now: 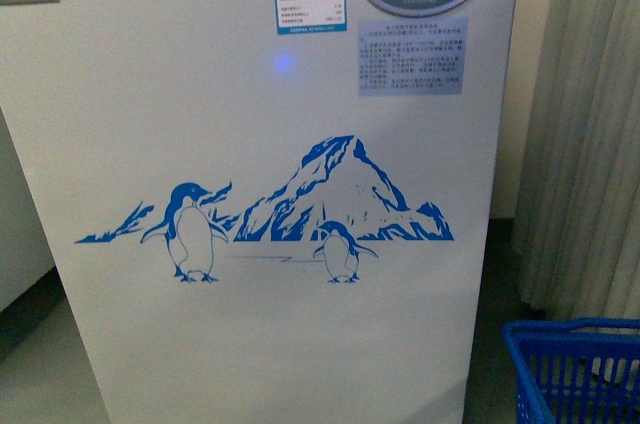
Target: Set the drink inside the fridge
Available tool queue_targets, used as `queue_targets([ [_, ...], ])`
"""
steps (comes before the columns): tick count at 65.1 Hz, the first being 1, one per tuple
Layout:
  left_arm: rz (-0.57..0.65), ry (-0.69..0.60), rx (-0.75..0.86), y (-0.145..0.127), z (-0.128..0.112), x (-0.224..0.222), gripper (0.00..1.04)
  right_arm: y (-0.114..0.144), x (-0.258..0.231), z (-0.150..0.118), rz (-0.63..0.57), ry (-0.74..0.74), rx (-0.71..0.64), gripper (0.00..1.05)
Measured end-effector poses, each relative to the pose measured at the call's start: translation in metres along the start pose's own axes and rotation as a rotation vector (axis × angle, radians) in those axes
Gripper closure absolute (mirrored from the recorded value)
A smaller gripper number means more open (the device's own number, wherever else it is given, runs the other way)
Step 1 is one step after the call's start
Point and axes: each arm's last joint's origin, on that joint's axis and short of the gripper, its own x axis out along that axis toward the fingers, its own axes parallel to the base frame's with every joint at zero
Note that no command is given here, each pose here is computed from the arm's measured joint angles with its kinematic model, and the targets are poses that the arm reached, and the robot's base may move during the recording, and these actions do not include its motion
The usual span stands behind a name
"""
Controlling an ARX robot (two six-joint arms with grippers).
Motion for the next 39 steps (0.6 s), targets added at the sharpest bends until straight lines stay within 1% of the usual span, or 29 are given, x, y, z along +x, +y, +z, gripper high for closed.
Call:
queue_targets([
  [8,0.000,0.000,0.000,0.000,0.000,0.000,0.08,0.024,-0.038,0.008,0.031,-0.067,-0.062,0.63],
  [16,0.000,0.000,0.000,0.000,0.000,0.000,0.08,0.036,-0.068,0.011,0.018,-0.132,-0.097,0.63],
  [25,0.000,0.000,0.000,0.000,0.000,0.000,0.08,0.038,-0.096,0.013,-0.060,-0.198,-0.091,0.63],
  [34,0.000,0.000,0.000,0.000,0.000,0.000,0.08,0.031,-0.123,0.009,-0.178,-0.249,-0.072,0.63],
  [39,0.000,0.000,0.000,0.000,0.000,0.000,0.08,0.028,-0.128,0.005,-0.225,-0.264,-0.061,0.63],
])
